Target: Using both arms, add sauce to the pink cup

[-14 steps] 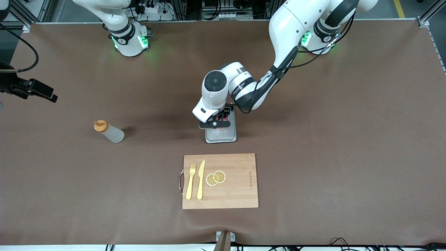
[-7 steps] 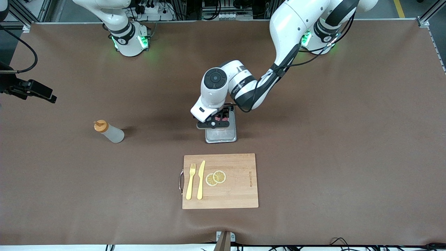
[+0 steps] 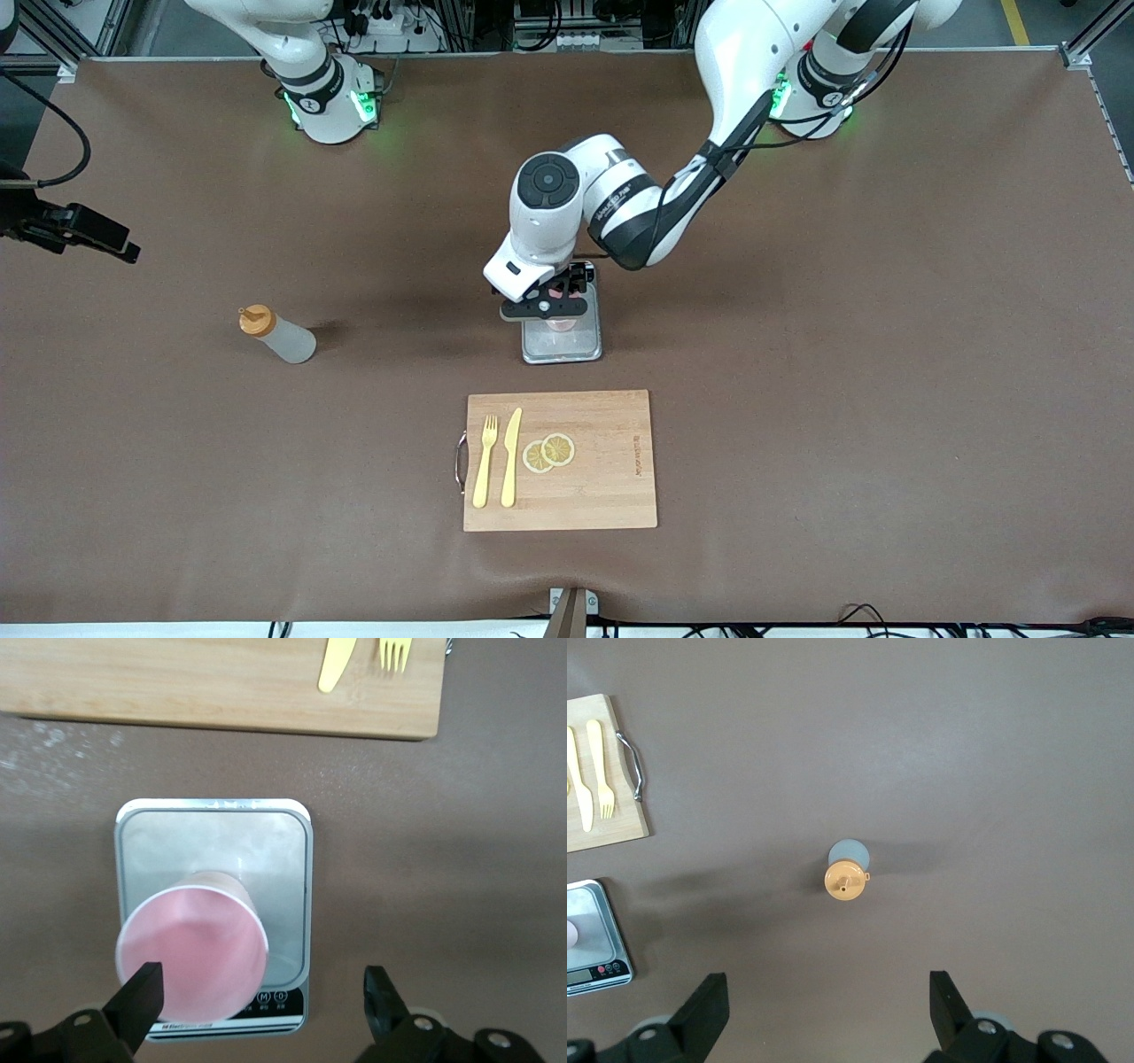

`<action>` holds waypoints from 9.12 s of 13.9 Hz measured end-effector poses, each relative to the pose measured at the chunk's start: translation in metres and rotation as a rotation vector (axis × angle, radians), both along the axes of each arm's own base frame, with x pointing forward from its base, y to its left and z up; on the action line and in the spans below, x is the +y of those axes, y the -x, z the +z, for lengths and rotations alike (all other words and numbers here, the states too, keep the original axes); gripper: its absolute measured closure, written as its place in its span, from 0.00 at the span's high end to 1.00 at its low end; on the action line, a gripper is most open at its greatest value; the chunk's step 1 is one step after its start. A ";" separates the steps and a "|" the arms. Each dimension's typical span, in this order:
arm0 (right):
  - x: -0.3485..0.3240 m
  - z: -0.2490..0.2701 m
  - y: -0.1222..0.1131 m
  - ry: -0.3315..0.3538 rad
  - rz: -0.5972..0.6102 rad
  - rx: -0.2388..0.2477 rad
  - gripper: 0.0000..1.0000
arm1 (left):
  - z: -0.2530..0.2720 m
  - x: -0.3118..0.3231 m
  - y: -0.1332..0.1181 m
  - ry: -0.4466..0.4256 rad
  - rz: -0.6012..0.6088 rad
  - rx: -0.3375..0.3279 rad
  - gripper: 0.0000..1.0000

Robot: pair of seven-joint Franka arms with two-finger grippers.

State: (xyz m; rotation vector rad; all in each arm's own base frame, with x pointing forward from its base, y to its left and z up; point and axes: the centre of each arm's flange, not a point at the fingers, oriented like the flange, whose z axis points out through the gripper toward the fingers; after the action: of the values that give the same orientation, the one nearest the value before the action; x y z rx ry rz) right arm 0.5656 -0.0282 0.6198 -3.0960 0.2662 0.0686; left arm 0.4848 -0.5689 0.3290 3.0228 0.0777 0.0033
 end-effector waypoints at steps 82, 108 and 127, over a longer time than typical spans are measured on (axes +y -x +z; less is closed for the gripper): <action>0.008 -0.342 -0.090 -0.295 -1.021 0.933 0.45 | 0.322 0.471 -0.045 -0.114 -0.068 0.045 1.00; 0.334 -0.266 -0.003 0.569 -1.498 0.537 0.39 | 0.323 0.470 -0.044 -0.114 -0.055 0.045 1.00; 0.353 -0.329 0.013 0.748 -1.479 0.405 0.36 | 0.324 0.472 -0.045 -0.114 -0.051 0.044 1.00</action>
State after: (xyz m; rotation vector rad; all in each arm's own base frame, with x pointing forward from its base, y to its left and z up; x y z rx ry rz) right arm 0.5531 0.3248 0.2907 -2.4014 2.8681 0.6140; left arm 0.5296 -0.0968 0.6526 3.1378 0.0041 -0.0656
